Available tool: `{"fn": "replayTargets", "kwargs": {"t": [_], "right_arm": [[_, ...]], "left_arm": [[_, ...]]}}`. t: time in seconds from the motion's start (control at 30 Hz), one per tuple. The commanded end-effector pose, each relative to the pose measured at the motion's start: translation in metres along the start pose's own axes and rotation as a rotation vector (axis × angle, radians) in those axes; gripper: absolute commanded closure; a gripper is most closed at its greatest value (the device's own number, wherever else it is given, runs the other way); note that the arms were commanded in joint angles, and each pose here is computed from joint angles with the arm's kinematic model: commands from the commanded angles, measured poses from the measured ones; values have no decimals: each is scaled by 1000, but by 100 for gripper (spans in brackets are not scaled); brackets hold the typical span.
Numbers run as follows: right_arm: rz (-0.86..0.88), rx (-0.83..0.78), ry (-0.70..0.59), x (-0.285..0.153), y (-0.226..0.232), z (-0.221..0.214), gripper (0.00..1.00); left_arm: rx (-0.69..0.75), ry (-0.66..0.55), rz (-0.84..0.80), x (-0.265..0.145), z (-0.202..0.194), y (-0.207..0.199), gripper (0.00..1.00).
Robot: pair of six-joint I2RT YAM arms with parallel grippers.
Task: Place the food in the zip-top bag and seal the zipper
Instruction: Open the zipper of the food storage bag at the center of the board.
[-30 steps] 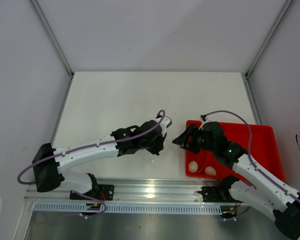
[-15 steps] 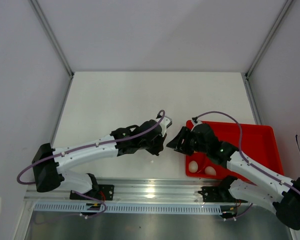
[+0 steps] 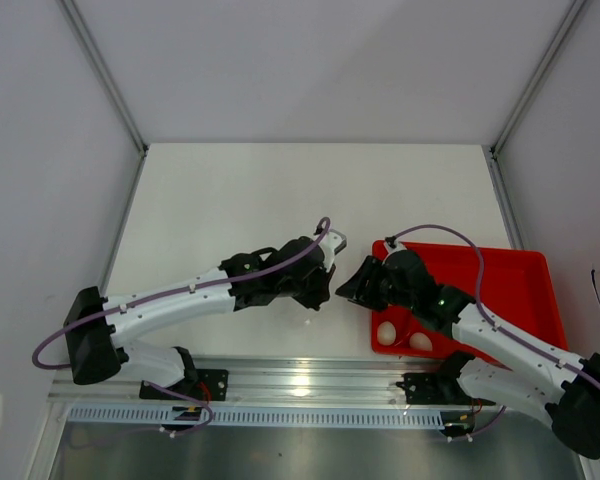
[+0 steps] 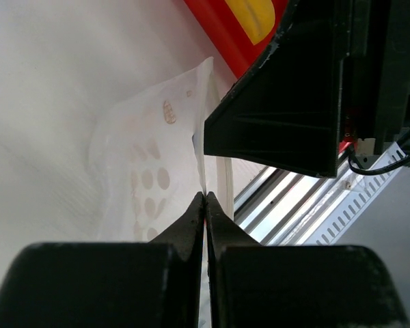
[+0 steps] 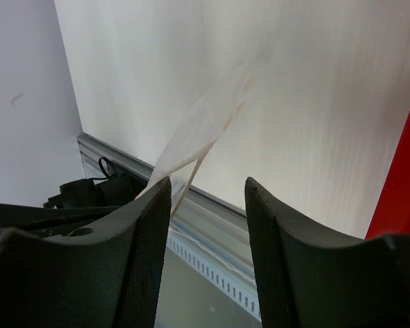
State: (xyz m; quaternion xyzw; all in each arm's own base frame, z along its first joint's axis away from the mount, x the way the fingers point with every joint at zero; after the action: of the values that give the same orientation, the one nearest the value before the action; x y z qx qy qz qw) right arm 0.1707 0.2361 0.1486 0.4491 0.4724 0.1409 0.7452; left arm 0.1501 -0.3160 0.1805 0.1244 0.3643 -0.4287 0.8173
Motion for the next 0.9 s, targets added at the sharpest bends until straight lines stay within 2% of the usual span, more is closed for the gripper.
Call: {"fn": "replayTargets", "kwargs": {"t": [0.0,0.1,0.2,0.27,0.3,0.4,0.6,0.73,0.8,0.87], "right_arm": [[33,-7,-34,3,10,6,50],[40,-10,-43,3,14,8,54],[50,-13,-48,2,16,9,65],[50,-19,-51,2,18,10,74],[51,-18,-48,2,18,9,84],[69,-25,-34,1,22,7,100],[83,-25,-29,-4,24,5,100],[95,-18,-31,-10,28,5,100],[107,-17,-25,-12,31,3,100],[119,-16,-26,-15,34,3,100]], "left_arm": [[-17,-84,-64,-18,27,-16,99],[-16,-83,-71,-17,27,-17,99],[-16,-75,-70,-17,25,-18,99],[-15,-71,-67,-16,23,-17,100],[-14,-68,-65,-14,22,-17,99],[-6,-47,-43,-10,18,-15,99],[20,-3,36,-2,9,-5,98],[51,6,101,0,8,0,84],[62,15,126,1,7,2,74],[72,18,148,2,6,3,71]]}}
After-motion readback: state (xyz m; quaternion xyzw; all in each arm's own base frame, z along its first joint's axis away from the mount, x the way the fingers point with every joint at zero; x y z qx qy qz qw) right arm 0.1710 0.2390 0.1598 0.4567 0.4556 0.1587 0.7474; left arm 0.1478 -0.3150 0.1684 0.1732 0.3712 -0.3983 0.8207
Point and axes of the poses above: each gripper's point midway between its finger pads, its own x axis out along the fingers, its own y axis along the line the jaws close on, z = x × y, the point moved 2 cm from there along -x, back along the fingers, and after that the axes turned 14 degrees about x, right-handed, at the moved point
